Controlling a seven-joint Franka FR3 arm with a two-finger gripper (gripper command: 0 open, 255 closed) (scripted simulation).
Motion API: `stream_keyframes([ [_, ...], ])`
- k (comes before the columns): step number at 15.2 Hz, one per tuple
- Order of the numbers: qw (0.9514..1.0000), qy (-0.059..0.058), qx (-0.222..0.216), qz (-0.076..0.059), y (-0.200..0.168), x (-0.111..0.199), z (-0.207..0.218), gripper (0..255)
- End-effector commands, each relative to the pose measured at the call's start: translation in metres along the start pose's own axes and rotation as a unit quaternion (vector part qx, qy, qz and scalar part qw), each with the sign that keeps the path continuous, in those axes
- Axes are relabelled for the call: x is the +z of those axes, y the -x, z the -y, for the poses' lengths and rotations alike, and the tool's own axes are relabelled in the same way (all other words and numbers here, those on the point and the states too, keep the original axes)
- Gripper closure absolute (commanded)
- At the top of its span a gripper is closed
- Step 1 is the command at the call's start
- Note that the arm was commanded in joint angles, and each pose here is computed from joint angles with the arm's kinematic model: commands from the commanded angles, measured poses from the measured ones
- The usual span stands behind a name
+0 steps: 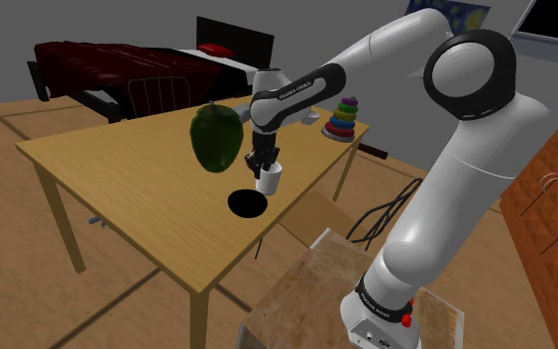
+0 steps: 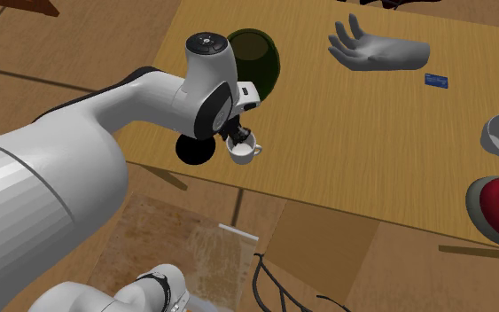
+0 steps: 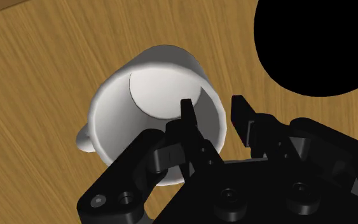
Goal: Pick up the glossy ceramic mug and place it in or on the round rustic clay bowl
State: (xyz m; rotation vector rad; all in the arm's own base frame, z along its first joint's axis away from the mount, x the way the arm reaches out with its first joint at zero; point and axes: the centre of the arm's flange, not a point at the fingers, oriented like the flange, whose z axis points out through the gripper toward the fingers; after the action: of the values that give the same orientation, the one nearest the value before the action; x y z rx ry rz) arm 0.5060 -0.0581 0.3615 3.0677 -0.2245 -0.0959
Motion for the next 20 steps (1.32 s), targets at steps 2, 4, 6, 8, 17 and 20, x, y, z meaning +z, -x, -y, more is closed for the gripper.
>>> stream_keyframes([
  [2,1.0000,0.000,0.000,0.000,0.000,0.000,0.000,255],
  [4,1.0000,0.000,0.000,0.000,0.000,0.000,0.000,255],
  [6,1.0000,0.000,0.000,0.000,0.000,0.000,0.000,255],
  [8,1.0000,0.000,0.000,0.000,0.000,0.000,0.000,255],
  [17,1.0000,0.000,0.000,0.000,0.003,-0.047,-0.003,255],
  [20,1.0000,0.000,0.000,0.000,0.004,-0.063,-0.004,255],
])
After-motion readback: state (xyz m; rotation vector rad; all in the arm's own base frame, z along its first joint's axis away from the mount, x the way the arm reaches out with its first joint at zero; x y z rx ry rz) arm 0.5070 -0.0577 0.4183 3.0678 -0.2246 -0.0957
